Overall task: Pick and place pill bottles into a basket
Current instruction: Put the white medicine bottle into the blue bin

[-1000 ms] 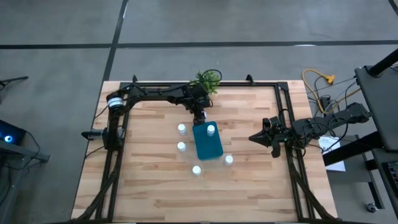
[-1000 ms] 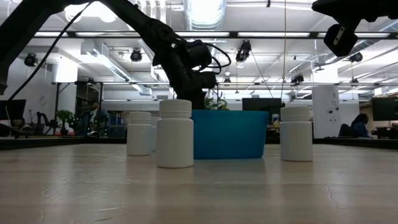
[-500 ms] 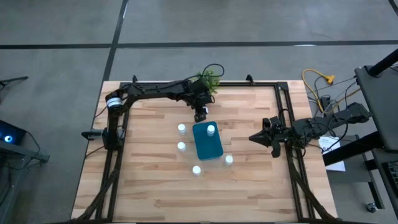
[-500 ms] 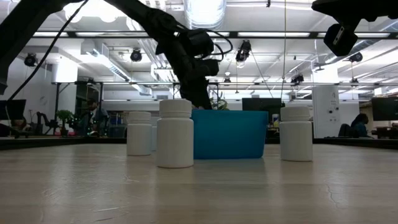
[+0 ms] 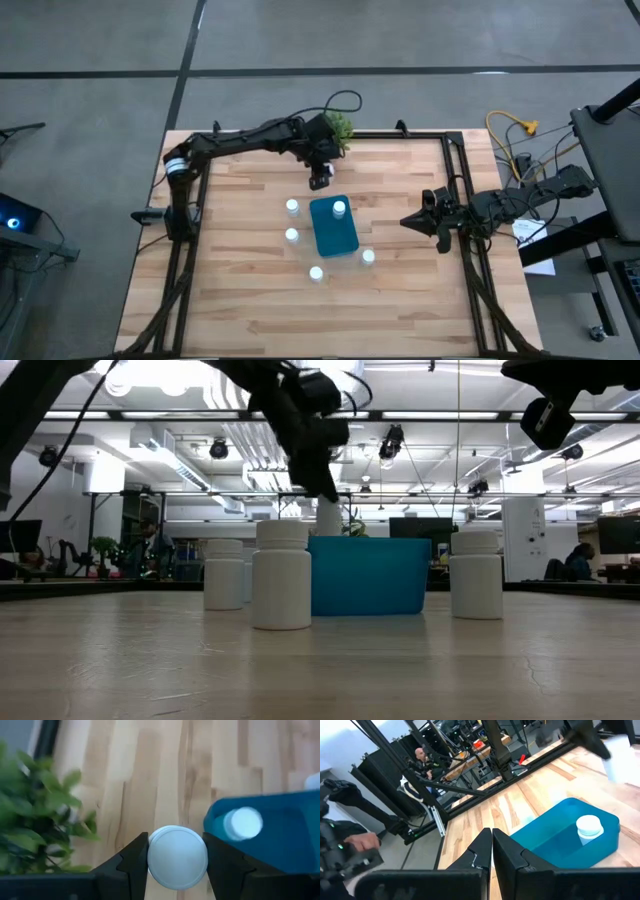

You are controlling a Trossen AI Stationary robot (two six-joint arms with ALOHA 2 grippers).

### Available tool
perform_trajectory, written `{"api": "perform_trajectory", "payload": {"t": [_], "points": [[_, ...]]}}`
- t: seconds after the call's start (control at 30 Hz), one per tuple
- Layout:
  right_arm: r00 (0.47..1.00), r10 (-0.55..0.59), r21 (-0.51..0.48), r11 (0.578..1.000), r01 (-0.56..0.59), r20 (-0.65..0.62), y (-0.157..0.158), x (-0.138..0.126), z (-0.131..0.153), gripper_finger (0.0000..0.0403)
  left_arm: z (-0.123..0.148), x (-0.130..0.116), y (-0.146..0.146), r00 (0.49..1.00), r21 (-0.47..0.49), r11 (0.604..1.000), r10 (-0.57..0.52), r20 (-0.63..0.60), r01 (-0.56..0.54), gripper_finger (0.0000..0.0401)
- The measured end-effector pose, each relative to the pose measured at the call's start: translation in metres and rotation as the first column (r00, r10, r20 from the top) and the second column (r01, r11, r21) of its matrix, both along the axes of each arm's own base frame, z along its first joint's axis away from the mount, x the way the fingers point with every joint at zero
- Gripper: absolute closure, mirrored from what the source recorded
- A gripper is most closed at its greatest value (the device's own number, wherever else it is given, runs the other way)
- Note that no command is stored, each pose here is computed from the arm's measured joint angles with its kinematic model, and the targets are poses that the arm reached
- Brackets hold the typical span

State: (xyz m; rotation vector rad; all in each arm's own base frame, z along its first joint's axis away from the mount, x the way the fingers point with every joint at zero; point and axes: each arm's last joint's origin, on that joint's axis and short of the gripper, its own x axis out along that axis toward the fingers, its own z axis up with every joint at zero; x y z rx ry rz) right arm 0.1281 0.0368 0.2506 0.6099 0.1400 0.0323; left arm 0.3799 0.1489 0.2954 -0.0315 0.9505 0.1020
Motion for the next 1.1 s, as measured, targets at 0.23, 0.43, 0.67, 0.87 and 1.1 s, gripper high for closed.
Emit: {"api": "perform_trajectory", "payload": {"t": [0.23, 0.43, 0.67, 0.87, 1.1], "points": [[1.0, 0.0, -0.005, 1.0, 0.0, 0.007, 0.0, 0.0, 0.001, 0.0394, 0.033, -0.015, -0.009, 0.996, 0.018, 1.0, 0.009, 0.092, -0.011, 0.0255], [1.0, 0.001, -0.011, 1.0, -0.001, 0.014, 0.0, 0.0, 0.001, 0.0394, 0.046, -0.019, -0.017, 0.989, -0.023, 1.0, 0.02, 0.148, -0.017, 0.0255], [1.0, 0.001, -0.009, 1.0, -0.001, 0.022, 0.0, 0.0, 0.002, 0.0394, 0.049, -0.018, -0.036, 0.988, -0.03, 0.999, -0.03, 0.154, 0.035, 0.0255], [1.0, 0.001, -0.008, 1.0, -0.001, 0.024, 0.0, 0.0, 0.002, 0.0394, 0.044, -0.018, -0.048, 0.992, -0.049, 0.997, -0.058, 0.11, 0.063, 0.0255], [1.0, 0.002, -0.011, 1.0, -0.001, 0.025, 0.0, 0.0, 0.002, 0.0394, 0.047, -0.02, -0.057, 0.991, -0.071, 0.995, -0.065, 0.115, 0.073, 0.0255]]}}
